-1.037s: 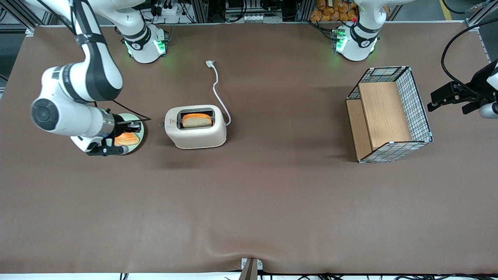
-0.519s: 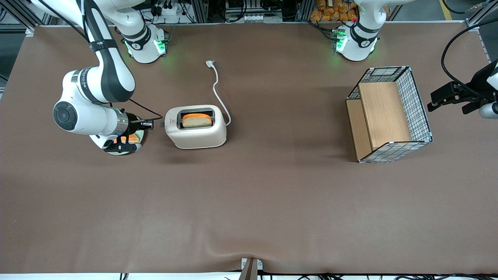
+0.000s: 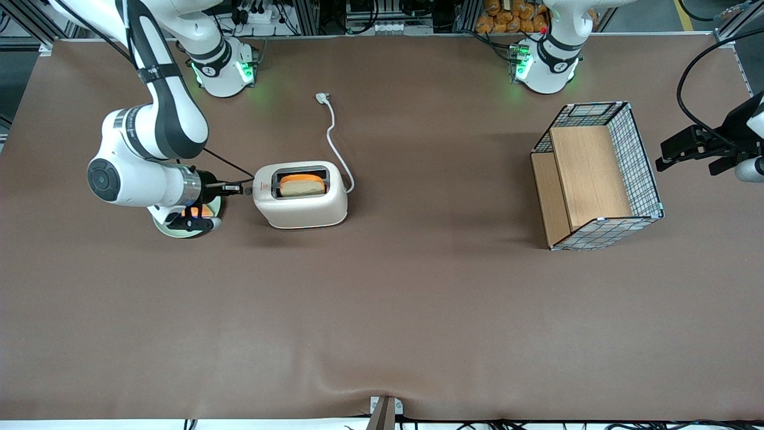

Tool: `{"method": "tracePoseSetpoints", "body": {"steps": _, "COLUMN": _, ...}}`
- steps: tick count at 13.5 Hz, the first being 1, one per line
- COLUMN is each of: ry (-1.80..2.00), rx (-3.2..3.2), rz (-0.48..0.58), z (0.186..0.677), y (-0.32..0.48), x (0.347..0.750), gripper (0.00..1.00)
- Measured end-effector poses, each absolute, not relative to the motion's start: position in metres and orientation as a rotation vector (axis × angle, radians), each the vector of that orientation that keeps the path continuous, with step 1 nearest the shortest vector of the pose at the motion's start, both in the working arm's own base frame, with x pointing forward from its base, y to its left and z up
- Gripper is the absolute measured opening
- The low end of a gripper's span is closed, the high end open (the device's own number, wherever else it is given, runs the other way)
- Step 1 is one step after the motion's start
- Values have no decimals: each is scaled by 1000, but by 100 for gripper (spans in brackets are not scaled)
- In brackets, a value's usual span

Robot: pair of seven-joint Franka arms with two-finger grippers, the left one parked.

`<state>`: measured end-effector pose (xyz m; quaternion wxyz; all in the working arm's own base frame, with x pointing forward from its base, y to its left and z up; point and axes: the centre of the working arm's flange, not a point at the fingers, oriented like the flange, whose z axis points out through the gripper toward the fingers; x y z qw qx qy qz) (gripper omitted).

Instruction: Press toaster button with right arm

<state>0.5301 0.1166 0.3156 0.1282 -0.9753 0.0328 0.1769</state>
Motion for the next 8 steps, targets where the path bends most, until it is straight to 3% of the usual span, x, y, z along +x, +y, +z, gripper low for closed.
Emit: {"method": "tracePoseSetpoints", "body": {"steps": 8, "ry": 142, "rx": -2799, "rz": 520, "z": 306, "y": 117, "x": 525, "gripper": 1}}
